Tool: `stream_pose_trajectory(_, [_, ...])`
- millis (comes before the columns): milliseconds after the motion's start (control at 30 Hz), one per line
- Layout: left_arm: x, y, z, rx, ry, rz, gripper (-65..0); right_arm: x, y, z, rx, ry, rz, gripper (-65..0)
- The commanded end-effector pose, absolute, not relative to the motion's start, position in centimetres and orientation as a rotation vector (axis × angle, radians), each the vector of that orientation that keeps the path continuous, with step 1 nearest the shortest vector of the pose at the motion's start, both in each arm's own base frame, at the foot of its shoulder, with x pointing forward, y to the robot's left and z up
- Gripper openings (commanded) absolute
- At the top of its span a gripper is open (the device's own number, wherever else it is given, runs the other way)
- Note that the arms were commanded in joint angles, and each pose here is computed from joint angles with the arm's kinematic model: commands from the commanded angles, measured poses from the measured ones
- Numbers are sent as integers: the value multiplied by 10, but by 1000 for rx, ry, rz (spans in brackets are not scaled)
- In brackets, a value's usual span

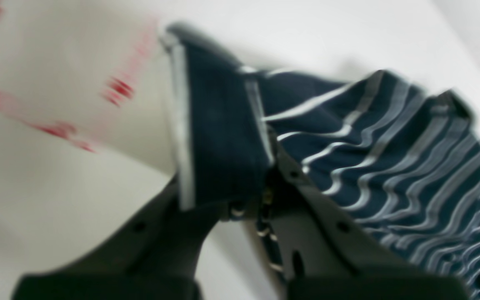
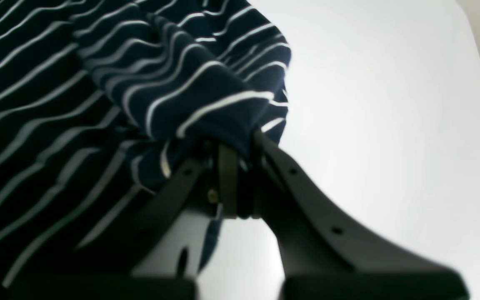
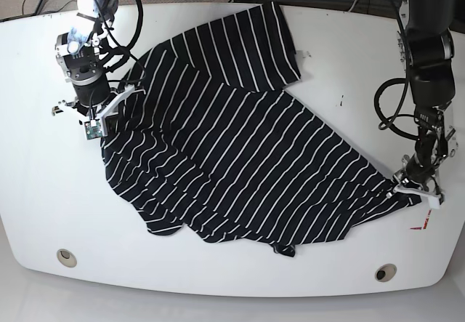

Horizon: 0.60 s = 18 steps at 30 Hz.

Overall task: Layout the t-shirt on the table in an organized manner, then fold the t-shirt properly
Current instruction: 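Lower the shirt and drag the left gripper's edge outward, then lift the shirt again with both grippers and lay it flat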

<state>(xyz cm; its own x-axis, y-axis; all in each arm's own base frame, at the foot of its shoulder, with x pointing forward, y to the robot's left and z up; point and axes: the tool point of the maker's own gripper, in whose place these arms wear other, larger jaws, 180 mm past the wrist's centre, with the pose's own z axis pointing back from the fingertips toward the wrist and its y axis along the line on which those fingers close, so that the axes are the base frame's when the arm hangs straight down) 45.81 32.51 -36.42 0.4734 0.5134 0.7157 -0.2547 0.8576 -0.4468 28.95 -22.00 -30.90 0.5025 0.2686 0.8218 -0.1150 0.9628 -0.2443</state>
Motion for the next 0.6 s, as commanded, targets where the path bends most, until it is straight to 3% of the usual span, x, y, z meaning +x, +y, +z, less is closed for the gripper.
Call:
stream_pose_trajectory(0, [462,344,-313,-294,-1101,433,-650,293,-230,-290,-201,-1077,220,-647])
stream_pose_trajectory(567, [439,316,-180,-265,-1356,149,-650,344,-243,-234,-247,-1244,189,-644])
